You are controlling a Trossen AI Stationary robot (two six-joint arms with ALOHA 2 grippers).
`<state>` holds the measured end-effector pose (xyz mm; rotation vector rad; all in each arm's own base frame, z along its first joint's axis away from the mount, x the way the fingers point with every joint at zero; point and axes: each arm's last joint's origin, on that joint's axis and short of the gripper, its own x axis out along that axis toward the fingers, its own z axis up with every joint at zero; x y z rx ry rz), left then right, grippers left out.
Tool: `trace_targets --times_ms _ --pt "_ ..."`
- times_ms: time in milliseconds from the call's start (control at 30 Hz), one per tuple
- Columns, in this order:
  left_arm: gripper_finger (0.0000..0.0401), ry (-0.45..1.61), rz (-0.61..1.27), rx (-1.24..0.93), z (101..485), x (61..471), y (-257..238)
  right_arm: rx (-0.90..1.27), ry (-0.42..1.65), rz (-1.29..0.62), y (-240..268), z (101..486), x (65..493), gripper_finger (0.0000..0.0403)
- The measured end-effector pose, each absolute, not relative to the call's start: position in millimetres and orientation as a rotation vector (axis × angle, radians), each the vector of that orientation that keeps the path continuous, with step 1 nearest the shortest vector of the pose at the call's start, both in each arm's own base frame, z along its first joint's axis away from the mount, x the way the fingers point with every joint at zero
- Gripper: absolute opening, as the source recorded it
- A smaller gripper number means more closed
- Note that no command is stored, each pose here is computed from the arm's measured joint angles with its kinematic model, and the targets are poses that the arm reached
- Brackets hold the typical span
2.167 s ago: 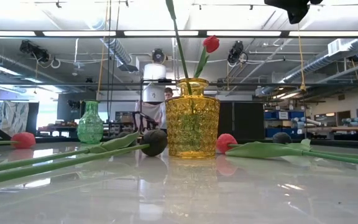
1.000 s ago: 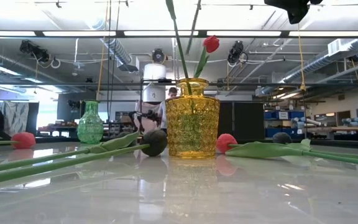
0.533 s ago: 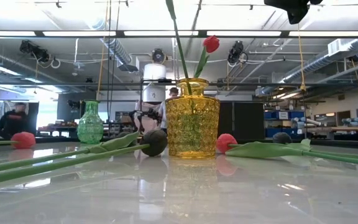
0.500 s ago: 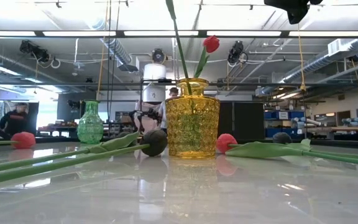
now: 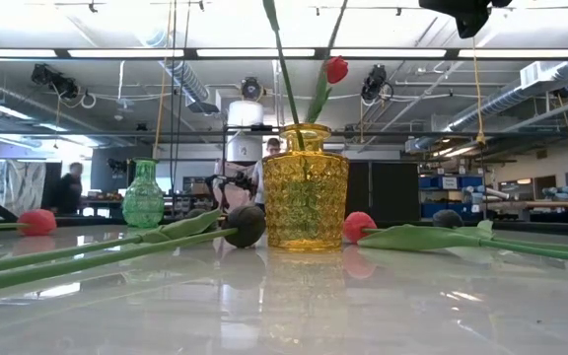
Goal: Sort flowers into vase by color
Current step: Put the left orange flower into the yellow vase
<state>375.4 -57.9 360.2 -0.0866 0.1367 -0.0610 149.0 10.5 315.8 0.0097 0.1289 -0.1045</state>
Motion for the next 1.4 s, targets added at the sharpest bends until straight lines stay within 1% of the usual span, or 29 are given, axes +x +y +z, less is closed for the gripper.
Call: trace_targets --times_ms 533,967,1267,1400 --pt "0.0002 0.186 -0.025 -0.132 352.9 377.5 -55.1 0.010 0.125 -0.104 10.6 316.2 149.0 0.0203" --pt "0.0002 0.181 -0.024 -0.131 353.6 377.3 -55.3 0.010 0.125 -0.105 10.5 316.2 149.1 0.0203" --pt "0.0002 0.200 -0.014 -0.181 351.8 377.0 -55.1 0.010 0.125 -0.105 10.5 316.2 149.1 0.0203" --pt "0.0002 0.198 -0.001 -0.161 351.8 376.7 -56.8 0.010 0.125 -0.105 10.5 316.2 149.1 0.0203"
